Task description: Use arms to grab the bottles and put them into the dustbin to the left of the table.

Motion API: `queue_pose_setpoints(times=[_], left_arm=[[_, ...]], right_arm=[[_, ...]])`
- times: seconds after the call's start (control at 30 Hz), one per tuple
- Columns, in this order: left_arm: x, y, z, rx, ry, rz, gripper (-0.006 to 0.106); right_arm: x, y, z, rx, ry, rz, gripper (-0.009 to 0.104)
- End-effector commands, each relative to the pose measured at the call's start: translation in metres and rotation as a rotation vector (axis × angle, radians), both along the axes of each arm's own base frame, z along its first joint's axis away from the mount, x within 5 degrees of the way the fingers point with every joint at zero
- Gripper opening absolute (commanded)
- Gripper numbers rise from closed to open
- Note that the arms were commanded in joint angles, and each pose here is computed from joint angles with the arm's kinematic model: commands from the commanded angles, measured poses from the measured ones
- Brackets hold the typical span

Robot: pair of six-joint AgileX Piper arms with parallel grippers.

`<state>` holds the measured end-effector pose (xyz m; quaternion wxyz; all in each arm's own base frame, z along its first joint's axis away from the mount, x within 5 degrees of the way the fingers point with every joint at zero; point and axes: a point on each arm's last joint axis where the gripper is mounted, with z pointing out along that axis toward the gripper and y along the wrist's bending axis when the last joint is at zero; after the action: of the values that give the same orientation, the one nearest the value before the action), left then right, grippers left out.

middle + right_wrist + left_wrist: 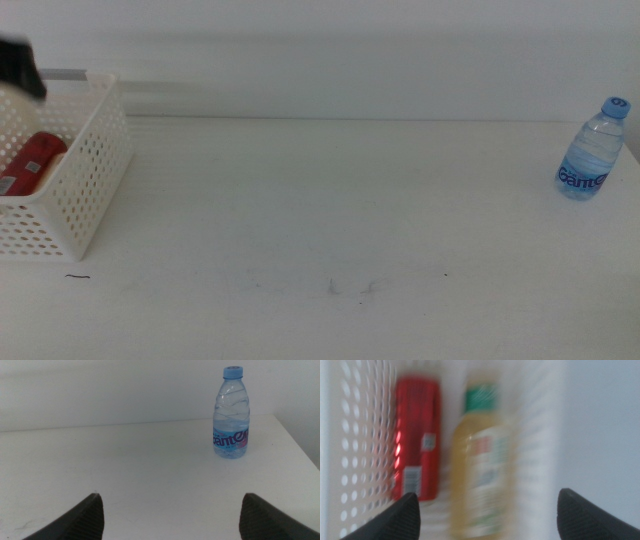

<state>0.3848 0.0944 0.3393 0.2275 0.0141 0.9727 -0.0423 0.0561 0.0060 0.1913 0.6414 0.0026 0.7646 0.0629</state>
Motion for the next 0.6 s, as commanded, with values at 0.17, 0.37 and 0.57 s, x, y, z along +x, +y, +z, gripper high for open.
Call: queue_pose_setpoints(times=[0.17,0.37,0.57], left_arm=[[-0.083,-0.096,0.110,-0.196,-0.394,-0.381,0.094],[-0.173,-0.159,0.142,-0.193,-0.561,-0.650,0.094],[-0.201,-0.172,0.149,-0.229,-0.607,-0.691,0.094]], right_arm=[[0.000,-0.001,0.000,-0.016,-0.008,-0.005,0.079],[0.000,-0.001,0.000,-0.016,-0.008,-0.005,0.079],[0.000,-0.001,0.000,-0.016,-0.008,-0.005,0.079]])
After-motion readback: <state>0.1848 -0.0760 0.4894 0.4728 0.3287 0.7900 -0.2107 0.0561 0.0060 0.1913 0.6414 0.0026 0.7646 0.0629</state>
